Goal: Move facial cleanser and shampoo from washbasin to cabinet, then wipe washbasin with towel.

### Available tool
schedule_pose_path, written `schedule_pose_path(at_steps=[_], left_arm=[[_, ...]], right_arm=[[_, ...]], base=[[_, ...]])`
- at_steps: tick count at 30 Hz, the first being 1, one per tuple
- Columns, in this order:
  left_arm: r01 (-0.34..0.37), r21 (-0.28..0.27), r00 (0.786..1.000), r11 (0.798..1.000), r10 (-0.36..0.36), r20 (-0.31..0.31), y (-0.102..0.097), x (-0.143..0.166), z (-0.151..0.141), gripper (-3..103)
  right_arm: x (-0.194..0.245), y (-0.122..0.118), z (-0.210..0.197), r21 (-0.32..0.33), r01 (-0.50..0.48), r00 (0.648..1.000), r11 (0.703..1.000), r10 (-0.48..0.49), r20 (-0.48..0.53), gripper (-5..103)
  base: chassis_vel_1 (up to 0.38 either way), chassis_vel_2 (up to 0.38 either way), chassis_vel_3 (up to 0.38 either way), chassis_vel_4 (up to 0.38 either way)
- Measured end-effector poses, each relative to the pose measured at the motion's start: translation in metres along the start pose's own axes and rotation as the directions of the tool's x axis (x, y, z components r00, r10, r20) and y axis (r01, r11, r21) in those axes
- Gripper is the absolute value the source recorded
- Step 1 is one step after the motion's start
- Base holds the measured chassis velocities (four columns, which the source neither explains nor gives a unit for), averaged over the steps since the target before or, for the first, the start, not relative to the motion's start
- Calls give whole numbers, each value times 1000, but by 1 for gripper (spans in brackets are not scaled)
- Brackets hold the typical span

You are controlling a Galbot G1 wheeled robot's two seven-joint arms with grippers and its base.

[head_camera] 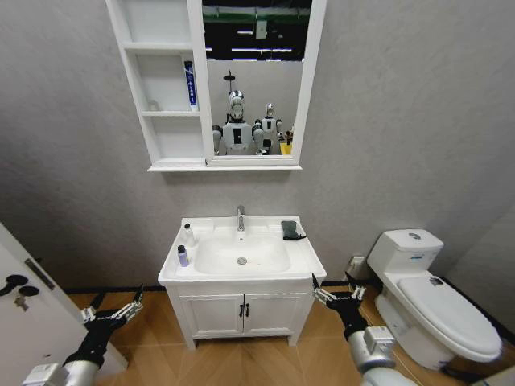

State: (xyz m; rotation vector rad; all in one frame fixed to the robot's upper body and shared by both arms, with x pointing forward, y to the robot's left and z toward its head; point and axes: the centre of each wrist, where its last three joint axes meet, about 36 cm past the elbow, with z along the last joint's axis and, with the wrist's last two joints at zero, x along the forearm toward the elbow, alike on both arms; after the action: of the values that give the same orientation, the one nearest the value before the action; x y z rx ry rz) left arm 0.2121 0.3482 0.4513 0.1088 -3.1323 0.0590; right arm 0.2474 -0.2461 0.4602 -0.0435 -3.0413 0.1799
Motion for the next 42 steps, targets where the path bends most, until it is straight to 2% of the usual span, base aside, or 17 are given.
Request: schedule_pose_path(at_steps=[6,10,25,34,40,42], left_arm=[[-9,4,1000,1000,9,0,-5,-4,4,100],[-13,3,1000,1000,13,-2,-6,-5,6,100],[0,-6,1000,1000,0,5,5,-1,10,100],[3,5,1000,1000,-3,-3,1,0,15,100],[-9,26,999,1000,10,-48,-10,-15,30,100],[-18,49,996,999,23,-91,-11,-27,40,100]], right_arm=[[-2,0,2,-5,1,1000,1000,-1,28,100],[-1,-2,2,20,30,999,999,-30,30,100],[1,2,3,34,51,999,998,-52,11,100],[1,3,5,29,53,999,998,-53,2,100],[-3,3,7,23,33,999,999,-33,0,100],[-5,1,6,18,24,1000,1000,-24,10,100]], base=[[15,-17,-20,9],[0,0,0,0],[-48,44,50,-50],[-94,105,88,-85],[26,-19,-23,19],[0,0,0,0]])
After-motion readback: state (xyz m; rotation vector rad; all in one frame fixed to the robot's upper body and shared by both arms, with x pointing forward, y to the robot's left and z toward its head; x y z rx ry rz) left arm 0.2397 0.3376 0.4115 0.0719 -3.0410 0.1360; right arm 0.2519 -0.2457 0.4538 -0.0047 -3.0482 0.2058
